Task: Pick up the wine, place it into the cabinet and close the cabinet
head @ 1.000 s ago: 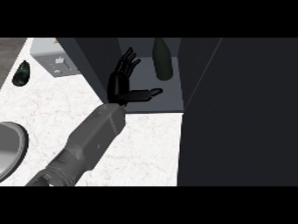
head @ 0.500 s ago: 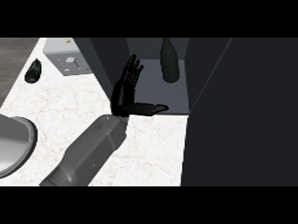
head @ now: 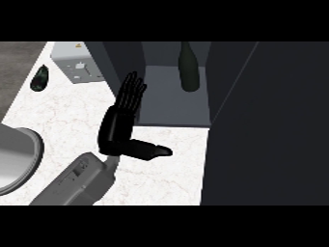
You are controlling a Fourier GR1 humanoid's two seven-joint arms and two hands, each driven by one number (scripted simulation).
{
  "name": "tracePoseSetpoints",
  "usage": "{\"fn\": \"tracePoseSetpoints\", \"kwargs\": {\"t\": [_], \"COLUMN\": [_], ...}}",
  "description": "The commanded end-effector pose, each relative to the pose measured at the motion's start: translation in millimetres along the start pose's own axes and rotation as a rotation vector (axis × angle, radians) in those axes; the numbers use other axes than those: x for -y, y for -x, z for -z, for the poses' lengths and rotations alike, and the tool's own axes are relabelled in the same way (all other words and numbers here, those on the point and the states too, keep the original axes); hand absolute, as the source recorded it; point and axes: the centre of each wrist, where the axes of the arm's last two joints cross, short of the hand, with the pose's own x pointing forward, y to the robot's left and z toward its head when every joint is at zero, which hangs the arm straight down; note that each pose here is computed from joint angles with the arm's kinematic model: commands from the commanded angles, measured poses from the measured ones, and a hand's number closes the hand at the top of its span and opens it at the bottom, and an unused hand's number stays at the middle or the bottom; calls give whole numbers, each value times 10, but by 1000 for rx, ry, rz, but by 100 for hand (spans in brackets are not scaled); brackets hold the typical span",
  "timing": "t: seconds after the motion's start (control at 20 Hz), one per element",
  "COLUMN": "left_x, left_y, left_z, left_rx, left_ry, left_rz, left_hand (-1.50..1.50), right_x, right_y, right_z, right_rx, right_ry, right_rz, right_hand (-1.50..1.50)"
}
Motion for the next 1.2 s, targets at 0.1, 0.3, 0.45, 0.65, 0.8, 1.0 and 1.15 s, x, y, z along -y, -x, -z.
{"fn": "tracePoseSetpoints", "kwargs": {"t": [0.1, 0.3, 0.45, 0.65, 0.8, 1.0, 1.15], "left_x": [143, 29, 12, -99, -298, -409, -550], "left_y": [-455, -737, -874, -1083, -1081, -1261, -1400], "left_z": [-474, -703, -986, -950, -1145, -1174, -1485], "left_rx": [2, 7, 28, 62, 49, 84, 77], "left_ry": [0, -18, -29, -70, -119, -148, -170], "left_rz": [-25, -20, -21, 36, 64, 86, 67], "left_hand": [-150, -150, -150, -150, -150, -150, -150], "right_x": [35, -9, -60, -65, -103, -412, -550], "right_y": [105, -100, -18, -44, -152, -251, -303], "right_z": [-116, -56, -22, -93, -275, -207, -304], "right_rx": [18, -9, -25, -101, -93, -150, -134], "right_ry": [-25, -59, -156, -383, -441, -514, -531], "right_rz": [-9, -44, -130, -158, -140, -33, 43], "right_hand": [-150, 150, 150, 150, 150, 150, 150]}}
